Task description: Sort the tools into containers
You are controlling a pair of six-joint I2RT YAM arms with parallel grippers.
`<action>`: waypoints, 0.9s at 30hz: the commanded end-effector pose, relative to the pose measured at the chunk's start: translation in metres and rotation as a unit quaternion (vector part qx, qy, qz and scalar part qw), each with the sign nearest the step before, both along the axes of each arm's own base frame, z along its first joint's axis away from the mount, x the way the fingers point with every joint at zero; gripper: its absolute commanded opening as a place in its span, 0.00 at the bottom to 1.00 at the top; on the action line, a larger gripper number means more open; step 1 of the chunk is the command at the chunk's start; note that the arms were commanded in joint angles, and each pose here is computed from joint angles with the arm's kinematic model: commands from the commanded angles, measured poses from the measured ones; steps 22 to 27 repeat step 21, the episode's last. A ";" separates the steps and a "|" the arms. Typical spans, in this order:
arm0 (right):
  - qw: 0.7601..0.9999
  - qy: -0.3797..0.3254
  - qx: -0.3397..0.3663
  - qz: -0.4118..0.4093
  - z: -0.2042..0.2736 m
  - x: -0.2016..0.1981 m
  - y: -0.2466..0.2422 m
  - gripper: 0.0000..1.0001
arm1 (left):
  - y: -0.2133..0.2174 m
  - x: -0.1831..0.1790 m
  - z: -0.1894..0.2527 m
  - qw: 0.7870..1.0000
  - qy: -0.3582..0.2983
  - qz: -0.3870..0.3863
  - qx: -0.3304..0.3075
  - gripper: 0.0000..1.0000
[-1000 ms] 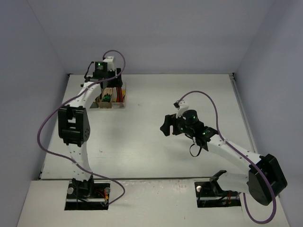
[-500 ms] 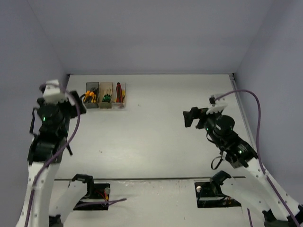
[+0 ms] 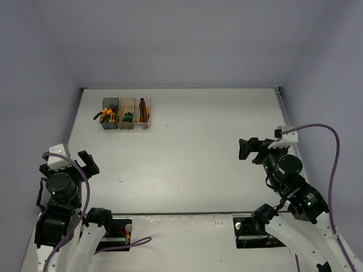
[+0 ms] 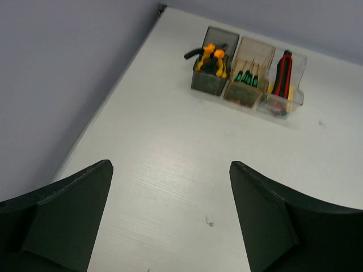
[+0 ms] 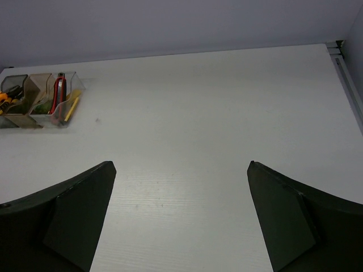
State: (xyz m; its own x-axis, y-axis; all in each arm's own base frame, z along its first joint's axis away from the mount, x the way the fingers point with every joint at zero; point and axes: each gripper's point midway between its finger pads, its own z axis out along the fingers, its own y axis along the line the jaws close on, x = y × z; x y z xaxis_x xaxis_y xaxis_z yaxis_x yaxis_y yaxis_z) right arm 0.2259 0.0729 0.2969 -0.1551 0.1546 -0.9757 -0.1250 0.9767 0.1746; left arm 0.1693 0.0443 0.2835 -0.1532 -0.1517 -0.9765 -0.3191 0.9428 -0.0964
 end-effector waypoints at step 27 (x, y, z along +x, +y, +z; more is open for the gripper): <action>0.999 -0.022 0.002 -0.043 0.014 0.004 -0.015 1.00 | -0.005 0.021 -0.021 0.999 0.037 -0.003 -0.010 0.82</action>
